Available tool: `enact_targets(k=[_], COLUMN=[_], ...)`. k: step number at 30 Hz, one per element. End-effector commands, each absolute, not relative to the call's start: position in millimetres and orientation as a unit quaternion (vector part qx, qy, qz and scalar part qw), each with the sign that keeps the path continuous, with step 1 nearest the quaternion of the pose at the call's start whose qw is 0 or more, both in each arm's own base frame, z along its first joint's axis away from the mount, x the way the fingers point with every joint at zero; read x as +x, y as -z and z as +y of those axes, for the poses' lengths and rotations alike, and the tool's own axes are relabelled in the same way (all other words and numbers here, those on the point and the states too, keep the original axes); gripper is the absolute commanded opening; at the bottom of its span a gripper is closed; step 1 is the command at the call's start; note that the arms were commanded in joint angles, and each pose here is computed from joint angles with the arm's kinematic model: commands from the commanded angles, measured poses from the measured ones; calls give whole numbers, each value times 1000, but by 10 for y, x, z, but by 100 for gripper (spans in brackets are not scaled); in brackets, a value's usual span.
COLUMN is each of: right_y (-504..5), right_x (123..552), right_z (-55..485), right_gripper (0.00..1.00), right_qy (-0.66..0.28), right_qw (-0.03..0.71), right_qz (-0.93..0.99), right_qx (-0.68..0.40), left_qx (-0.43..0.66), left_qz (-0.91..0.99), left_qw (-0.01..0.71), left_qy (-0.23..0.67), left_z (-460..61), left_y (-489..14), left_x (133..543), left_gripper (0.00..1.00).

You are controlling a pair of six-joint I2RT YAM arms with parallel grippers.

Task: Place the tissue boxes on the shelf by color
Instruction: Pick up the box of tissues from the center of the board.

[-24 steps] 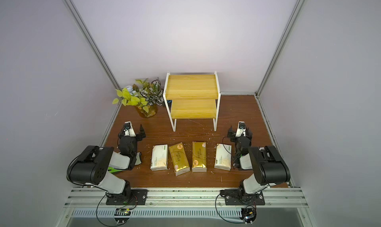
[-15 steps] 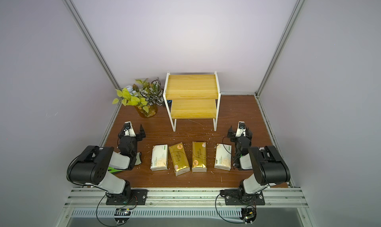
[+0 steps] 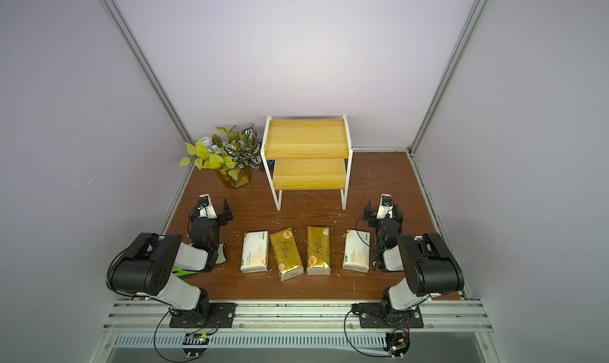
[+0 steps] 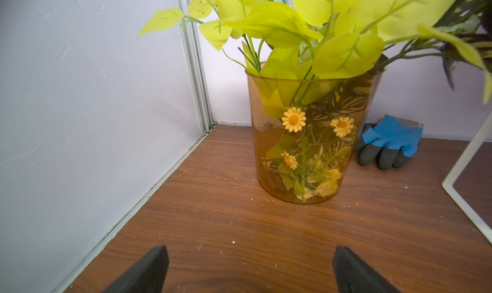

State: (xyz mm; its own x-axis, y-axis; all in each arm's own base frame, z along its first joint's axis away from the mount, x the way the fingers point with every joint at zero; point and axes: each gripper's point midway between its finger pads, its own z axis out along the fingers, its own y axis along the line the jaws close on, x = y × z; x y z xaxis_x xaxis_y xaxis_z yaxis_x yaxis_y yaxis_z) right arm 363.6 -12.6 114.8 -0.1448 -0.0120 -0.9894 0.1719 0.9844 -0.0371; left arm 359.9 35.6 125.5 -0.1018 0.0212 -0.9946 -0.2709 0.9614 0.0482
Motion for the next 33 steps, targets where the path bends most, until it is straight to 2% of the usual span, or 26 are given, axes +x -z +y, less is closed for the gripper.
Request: enact_targets(k=[1,4,9,10,13,16,19,20,21,22,24,28,33], right_y=[-1276,-1273,-1504,-1597,-1855,-1909,-1818,-1758,-1709,-1671,-1616,-1546,-1487], right_x=[3664,3654,3700,3711,3667,3630,3514,3445,3370,3303,3186,3015,2827], right_z=[-163,-167,-218,-214,-195,63,559,738,882,1001,1122,1295,1457], right_gripper=[93,86,83,80,75,71,77,83,94,99,99,99,99], right_qy=[69,69,83,84,48,-18,-80,-94,-104,-108,-102,-86,-52], right_qw=[669,668,661,659,662,641,602,585,569,556,530,474,423], right_qz=[737,737,741,743,738,757,790,802,813,823,841,876,904], right_qx=[70,70,83,82,124,125,88,73,63,48,35,14,1], left_qx=[-83,-83,-100,-91,-95,-97,-95,-93,-104,-121,-116,-84,-100], left_qz=[730,730,728,722,702,718,728,727,722,724,735,710,736], left_qw=[669,669,666,673,691,675,666,668,668,656,644,678,658], left_qy=[-112,-112,-128,-132,-146,-141,-134,-133,-150,-175,-180,-170,-123], left_z=[351,350,387,352,330,347,365,359,398,447,423,266,-77], left_y=[-1289,-1289,-1320,-1347,-1424,-1371,-1340,-1356,-1405,-1435,-1625,-2222,-2463], left_x=[3611,3610,3554,3515,3447,3556,3608,3603,3598,3597,3692,3799,3693], left_gripper=[100,100,100,100,100,100,100,100,100,100,100,100,100])
